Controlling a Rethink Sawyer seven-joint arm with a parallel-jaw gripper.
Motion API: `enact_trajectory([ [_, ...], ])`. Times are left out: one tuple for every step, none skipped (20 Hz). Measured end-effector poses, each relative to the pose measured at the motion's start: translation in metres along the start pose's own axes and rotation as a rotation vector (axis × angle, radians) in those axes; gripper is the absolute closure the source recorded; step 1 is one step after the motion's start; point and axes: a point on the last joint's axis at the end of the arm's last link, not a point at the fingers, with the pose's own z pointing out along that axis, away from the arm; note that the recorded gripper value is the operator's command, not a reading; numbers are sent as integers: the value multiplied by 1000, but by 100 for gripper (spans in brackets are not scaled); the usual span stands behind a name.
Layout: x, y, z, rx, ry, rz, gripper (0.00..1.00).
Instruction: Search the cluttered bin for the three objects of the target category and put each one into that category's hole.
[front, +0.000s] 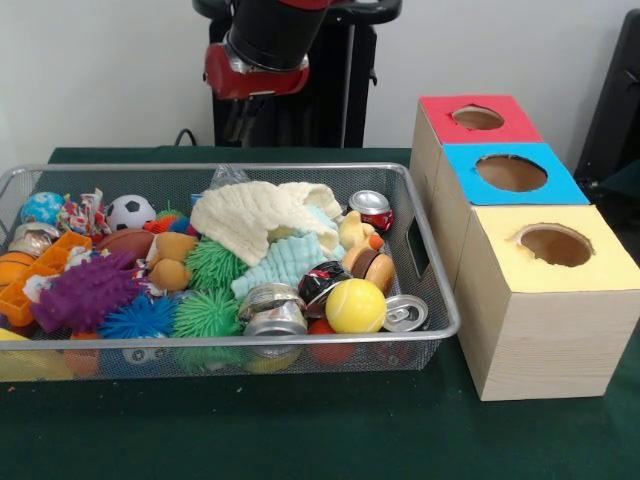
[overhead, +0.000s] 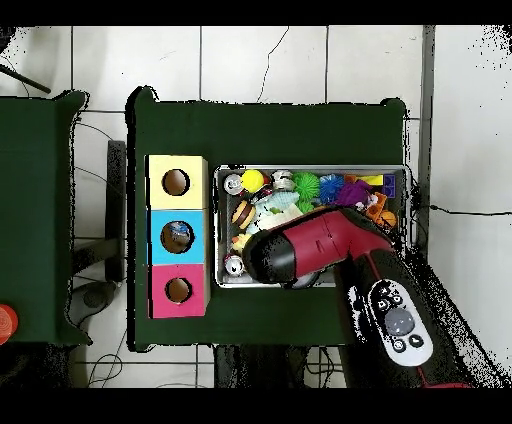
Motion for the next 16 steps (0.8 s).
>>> enact_trajectory([
  [-1,1,0,0,0,-2,100],
  [-4,6,-1,1,-1,-13,0],
  [-5,7,-1,1,-1,-15,0],
  [-5,7,-1,1,-1,-16,0],
  [-6,8,-1,1,-1,-18,0],
  [-7,10,-1,0,-1,-21,0],
  [-8,12,0,-2,-2,-25,0],
  [-9,12,0,-3,-2,-26,0],
  [-9,13,0,-3,-2,-28,0],
  [-10,14,1,-5,-2,-29,0],
  [-10,14,1,-6,-1,-30,0],
  [-10,14,2,-7,-1,-30,0],
  [-10,15,3,-9,0,-32,0],
  [-11,16,3,-11,1,-33,0],
  [-12,18,5,-14,2,-36,0],
  [-12,19,6,-14,2,-39,0],
])
